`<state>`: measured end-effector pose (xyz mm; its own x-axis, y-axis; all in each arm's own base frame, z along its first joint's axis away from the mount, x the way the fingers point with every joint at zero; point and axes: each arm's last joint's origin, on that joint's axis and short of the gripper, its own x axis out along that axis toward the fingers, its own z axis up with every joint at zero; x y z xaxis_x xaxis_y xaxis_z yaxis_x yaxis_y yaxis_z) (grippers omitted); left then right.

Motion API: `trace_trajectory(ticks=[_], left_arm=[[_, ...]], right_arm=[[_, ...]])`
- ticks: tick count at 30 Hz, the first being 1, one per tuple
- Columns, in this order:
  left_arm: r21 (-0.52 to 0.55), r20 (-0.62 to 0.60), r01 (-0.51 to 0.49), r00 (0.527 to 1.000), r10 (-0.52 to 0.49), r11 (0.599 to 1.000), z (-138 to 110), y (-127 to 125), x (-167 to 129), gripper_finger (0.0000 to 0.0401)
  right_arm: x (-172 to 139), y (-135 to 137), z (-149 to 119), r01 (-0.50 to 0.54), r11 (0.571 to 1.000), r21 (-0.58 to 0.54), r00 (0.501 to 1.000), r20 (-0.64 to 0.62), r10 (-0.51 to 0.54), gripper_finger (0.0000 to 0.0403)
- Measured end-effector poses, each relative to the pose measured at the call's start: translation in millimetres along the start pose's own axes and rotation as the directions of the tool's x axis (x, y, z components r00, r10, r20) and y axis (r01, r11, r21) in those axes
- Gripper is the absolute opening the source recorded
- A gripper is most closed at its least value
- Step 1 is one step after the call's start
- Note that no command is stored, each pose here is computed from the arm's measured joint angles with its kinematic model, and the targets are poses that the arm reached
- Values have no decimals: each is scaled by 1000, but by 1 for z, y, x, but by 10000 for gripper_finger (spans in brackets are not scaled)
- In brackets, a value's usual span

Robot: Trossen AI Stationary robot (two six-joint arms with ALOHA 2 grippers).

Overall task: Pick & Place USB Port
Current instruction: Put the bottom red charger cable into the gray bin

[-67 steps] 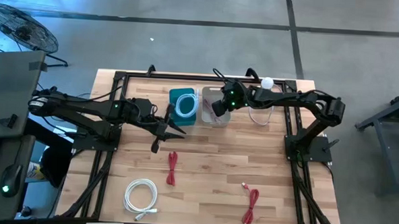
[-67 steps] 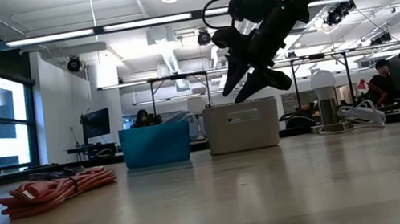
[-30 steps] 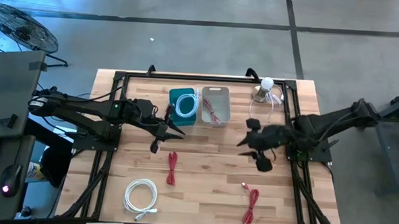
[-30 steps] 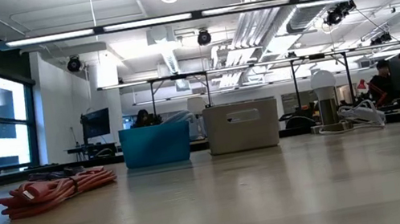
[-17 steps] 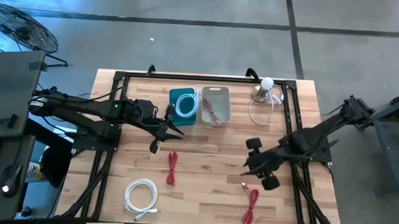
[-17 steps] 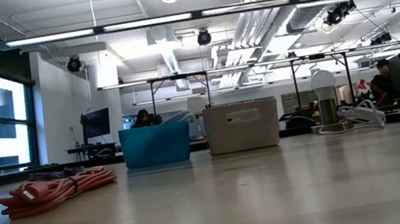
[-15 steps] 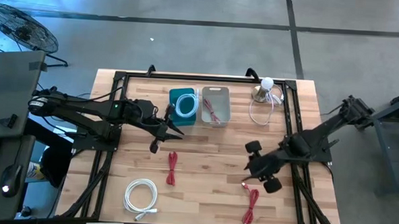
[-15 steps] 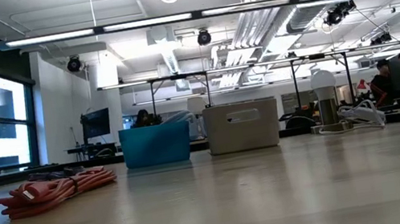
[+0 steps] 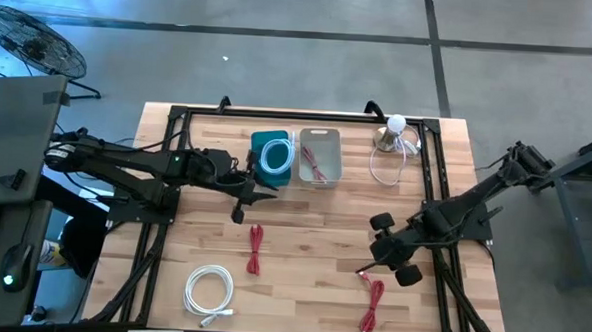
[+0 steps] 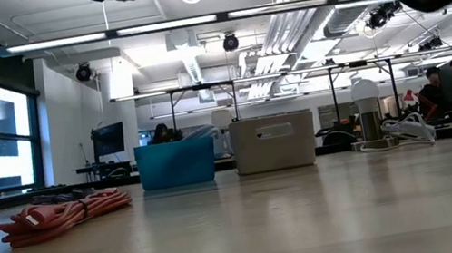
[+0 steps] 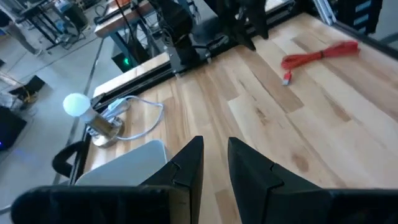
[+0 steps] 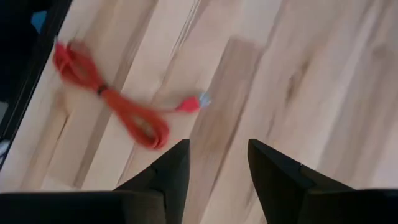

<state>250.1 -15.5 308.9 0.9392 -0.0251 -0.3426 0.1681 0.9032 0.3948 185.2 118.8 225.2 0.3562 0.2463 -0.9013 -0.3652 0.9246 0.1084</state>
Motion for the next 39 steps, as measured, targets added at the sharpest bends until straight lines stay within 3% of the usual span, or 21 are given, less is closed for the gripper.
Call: trace_trajectory(ticks=[10,18,25,31,39], left_arm=[[-83,-14,2,1000,-3,997,-7,-4,30,72],[-104,-1,1,1000,-1,995,-10,-6,43,72],[-116,9,6,1000,-5,993,-5,-16,42,72],[-94,-1,-13,1000,13,995,1,-32,40,72],[-87,-2,-46,999,46,995,8,-47,37,72]], right_arm=[[10,18,-12,-41,999,-11,998,-56,41,203],[41,30,-13,-52,985,-164,987,-156,26,216],[55,32,-14,-94,973,-209,971,-235,43,216],[44,45,2,-69,949,-307,986,-165,18,216],[35,53,20,-64,935,-348,996,-81,38,216]])
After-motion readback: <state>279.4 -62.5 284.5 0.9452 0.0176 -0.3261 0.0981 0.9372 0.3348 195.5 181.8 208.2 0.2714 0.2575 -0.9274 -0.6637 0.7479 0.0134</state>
